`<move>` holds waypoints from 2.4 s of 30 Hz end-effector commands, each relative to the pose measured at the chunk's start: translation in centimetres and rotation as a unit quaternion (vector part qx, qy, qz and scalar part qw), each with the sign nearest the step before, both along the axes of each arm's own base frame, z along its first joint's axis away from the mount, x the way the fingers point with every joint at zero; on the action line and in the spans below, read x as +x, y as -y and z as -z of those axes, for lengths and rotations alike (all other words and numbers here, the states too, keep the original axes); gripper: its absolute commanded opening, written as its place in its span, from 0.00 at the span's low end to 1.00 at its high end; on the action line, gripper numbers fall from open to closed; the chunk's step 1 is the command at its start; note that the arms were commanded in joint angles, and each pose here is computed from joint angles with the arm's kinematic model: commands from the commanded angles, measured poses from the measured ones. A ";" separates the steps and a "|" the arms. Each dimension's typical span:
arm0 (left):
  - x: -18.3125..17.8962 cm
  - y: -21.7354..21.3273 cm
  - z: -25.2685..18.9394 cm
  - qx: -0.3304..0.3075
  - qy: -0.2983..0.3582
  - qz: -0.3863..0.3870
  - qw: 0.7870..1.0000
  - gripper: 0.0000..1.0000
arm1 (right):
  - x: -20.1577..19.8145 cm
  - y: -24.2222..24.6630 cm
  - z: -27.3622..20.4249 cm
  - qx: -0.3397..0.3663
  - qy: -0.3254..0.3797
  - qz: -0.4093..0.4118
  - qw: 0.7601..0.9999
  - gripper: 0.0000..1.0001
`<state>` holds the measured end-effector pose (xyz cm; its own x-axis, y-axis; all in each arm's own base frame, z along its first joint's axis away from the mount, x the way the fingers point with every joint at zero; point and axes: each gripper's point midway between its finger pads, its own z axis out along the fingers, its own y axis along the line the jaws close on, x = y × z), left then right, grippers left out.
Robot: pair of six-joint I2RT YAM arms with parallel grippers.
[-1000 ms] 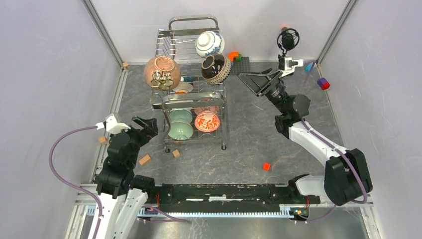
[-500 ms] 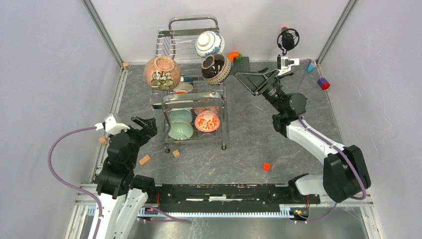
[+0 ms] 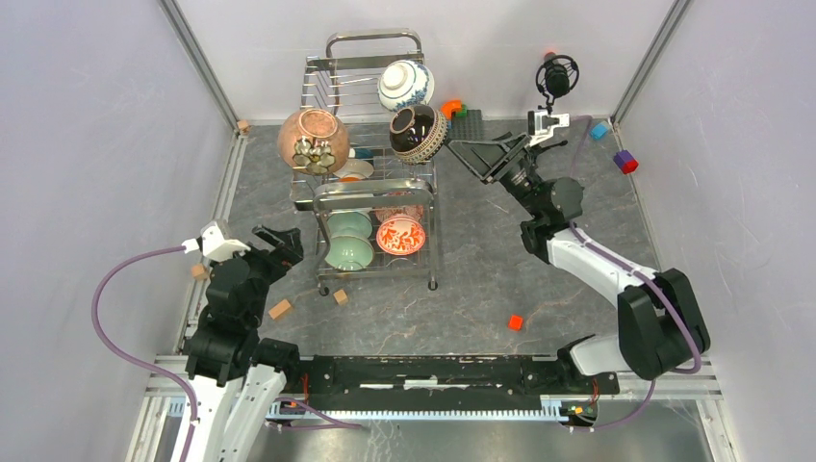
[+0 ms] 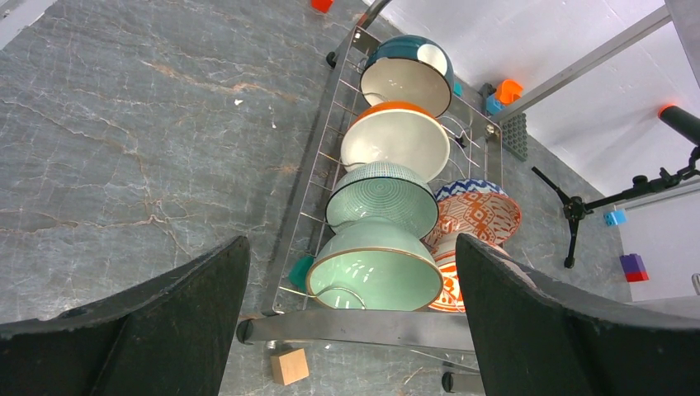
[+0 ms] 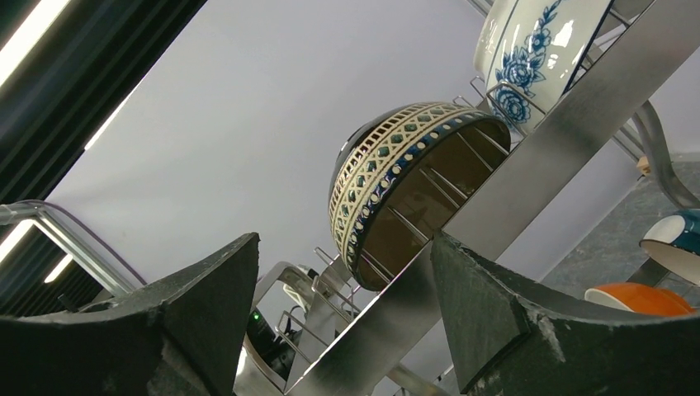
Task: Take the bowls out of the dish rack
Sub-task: Pick up the bowl from the dish rack.
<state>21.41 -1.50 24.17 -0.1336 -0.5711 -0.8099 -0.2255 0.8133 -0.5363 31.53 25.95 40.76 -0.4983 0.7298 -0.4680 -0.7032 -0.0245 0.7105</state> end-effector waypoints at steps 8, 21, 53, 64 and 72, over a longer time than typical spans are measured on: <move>0.1 -0.5 -0.1 -0.003 0.007 -0.014 1.000 1.00 | -0.9 -1.2 -2.5 0.028 0.041 -0.036 0.998 0.77; 0.2 -0.4 -0.1 -0.003 0.006 -0.013 1.000 1.00 | -0.8 -1.8 -3.4 0.045 0.050 -0.056 0.996 0.65; 0.2 -0.5 -0.2 -0.002 0.008 -0.014 1.000 1.00 | -0.6 -3.4 -4.2 0.080 0.067 -0.117 0.988 0.32; 0.2 -0.5 -0.2 -0.001 0.008 -0.016 1.000 1.00 | -0.9 -3.4 -5.6 0.095 0.082 -0.134 0.983 0.00; 0.1 -0.6 -0.3 -0.001 0.009 -0.019 1.000 1.00 | -1.6 -3.0 -7.3 0.113 0.102 -0.143 0.978 0.00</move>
